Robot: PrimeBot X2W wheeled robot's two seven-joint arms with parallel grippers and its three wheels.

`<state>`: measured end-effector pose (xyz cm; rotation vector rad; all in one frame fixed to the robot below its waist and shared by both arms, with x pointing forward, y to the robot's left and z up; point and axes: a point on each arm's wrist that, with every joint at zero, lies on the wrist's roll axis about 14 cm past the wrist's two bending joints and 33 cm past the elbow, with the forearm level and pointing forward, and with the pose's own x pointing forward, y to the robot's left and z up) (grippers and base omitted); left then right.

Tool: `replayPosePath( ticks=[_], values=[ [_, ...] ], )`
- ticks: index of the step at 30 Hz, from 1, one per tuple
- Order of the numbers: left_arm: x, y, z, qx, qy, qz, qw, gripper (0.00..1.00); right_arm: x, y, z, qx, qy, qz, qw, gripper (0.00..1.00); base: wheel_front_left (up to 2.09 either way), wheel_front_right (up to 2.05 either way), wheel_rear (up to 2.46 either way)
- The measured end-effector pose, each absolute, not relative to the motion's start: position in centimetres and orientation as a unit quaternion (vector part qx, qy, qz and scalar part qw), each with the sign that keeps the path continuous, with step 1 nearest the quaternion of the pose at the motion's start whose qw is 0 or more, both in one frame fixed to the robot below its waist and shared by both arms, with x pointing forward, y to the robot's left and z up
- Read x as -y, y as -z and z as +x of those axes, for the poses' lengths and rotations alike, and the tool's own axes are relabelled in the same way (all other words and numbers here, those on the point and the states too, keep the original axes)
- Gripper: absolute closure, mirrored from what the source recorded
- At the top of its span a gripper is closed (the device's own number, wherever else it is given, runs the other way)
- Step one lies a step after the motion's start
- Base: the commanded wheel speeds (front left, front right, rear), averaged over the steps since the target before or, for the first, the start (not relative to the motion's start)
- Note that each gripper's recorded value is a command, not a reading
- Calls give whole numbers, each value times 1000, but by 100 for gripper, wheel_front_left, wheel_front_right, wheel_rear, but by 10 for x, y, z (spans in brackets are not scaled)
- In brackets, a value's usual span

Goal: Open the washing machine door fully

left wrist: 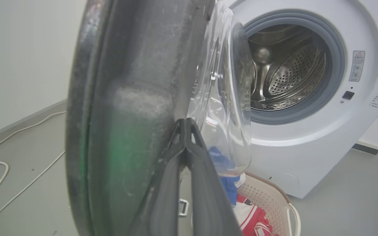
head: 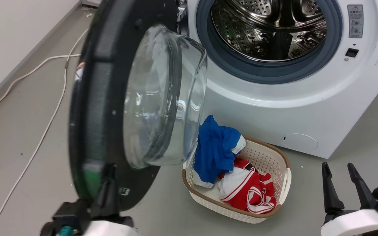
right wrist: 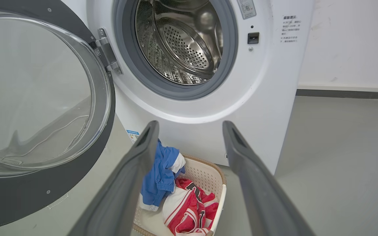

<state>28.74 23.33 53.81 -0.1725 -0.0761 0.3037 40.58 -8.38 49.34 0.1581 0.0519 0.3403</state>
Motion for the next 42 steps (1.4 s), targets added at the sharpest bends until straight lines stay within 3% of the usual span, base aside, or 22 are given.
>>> replayPosePath(
  ticks=[14,30,42],
  values=[
    [-366,-549,259,59,-305,-34,950,100,95,-485,408,-36,-152,79,985,0,0,0,0],
    [-441,-542,289,15,-314,4,949,100,109,-477,417,-42,-129,84,987,0,0,0,0],
    [-461,-545,299,8,-309,15,951,100,110,-480,418,-38,-127,81,988,0,0,0,0]
  ],
)
